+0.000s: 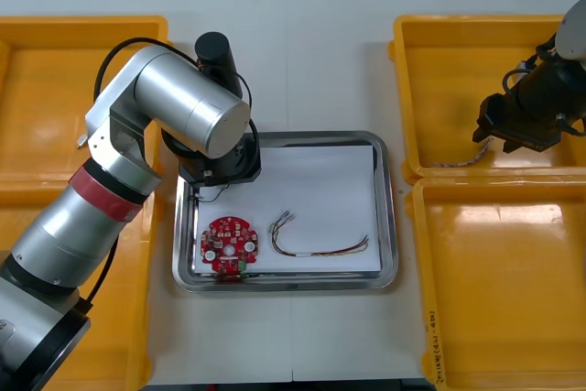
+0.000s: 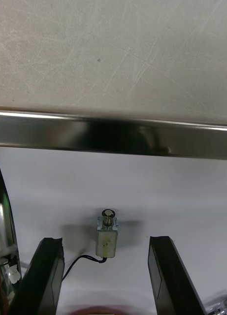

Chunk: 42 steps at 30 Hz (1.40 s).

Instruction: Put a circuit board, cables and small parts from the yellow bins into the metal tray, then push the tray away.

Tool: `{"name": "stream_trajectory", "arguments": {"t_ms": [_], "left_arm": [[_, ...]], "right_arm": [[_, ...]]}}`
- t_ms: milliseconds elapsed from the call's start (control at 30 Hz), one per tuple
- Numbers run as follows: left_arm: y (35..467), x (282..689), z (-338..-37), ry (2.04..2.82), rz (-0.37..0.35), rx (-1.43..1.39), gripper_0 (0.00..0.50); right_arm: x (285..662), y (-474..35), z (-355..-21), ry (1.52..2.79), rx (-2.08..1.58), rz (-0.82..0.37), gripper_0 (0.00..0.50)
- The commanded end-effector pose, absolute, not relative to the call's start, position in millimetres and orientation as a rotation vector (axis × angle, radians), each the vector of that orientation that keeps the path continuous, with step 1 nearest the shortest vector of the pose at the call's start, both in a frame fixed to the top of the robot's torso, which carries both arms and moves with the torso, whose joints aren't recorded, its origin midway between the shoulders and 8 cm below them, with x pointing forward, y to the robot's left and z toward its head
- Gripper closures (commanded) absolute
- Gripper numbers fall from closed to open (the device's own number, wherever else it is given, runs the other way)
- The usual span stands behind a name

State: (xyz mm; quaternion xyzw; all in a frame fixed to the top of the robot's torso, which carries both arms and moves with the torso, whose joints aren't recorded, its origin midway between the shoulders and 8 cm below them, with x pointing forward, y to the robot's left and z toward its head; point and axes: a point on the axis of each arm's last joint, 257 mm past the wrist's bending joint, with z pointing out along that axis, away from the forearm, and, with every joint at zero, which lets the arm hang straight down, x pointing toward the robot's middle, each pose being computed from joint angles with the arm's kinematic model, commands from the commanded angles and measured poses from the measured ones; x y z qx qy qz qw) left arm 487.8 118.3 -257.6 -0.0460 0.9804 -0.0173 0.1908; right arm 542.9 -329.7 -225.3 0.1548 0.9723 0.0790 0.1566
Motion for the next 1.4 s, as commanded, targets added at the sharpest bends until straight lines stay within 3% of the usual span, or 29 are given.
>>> {"name": "stream_trajectory", "arguments": {"t_ms": [33,367,700,1000,1033,1067,1133,1167,1233,1400], "left_arm": [[119,490,-245,2.715,-0.057,-0.172,0.000],[137,475,-187,2.654,-0.059,-0.152,0.000],[144,489,-105,2.502,-0.147,-0.155,0.000],[177,503,-69,2.480,-0.151,-0.199,0.000],[183,505,-66,2.486,-0.142,-0.203,0.000],[185,506,-65,2.489,-0.140,-0.205,0.000],[199,511,-58,2.500,-0.120,-0.226,0.000],[201,512,-56,2.503,-0.117,-0.228,0.000],[217,516,-52,2.521,-0.098,-0.254,0.000],[253,519,-47,2.565,-0.060,-0.321,0.000]], "right_arm": [[542,-333,-228,2.755,0.532,0.258,0.000],[544,-326,-233,2.749,0.536,0.283,0.000],[542,-323,-242,2.755,0.533,0.276,0.000],[543,-317,-252,2.747,0.528,0.290,0.000],[542,-317,-253,2.751,0.531,0.290,0.074],[542,-317,-253,2.752,0.534,0.291,0.117],[542,-317,-253,2.752,0.536,0.291,0.382],[542,-317,-253,2.750,0.538,0.292,0.425],[544,-318,-252,2.743,0.539,0.290,0.479],[545,-318,-251,2.737,0.543,0.293,0.500]]}}
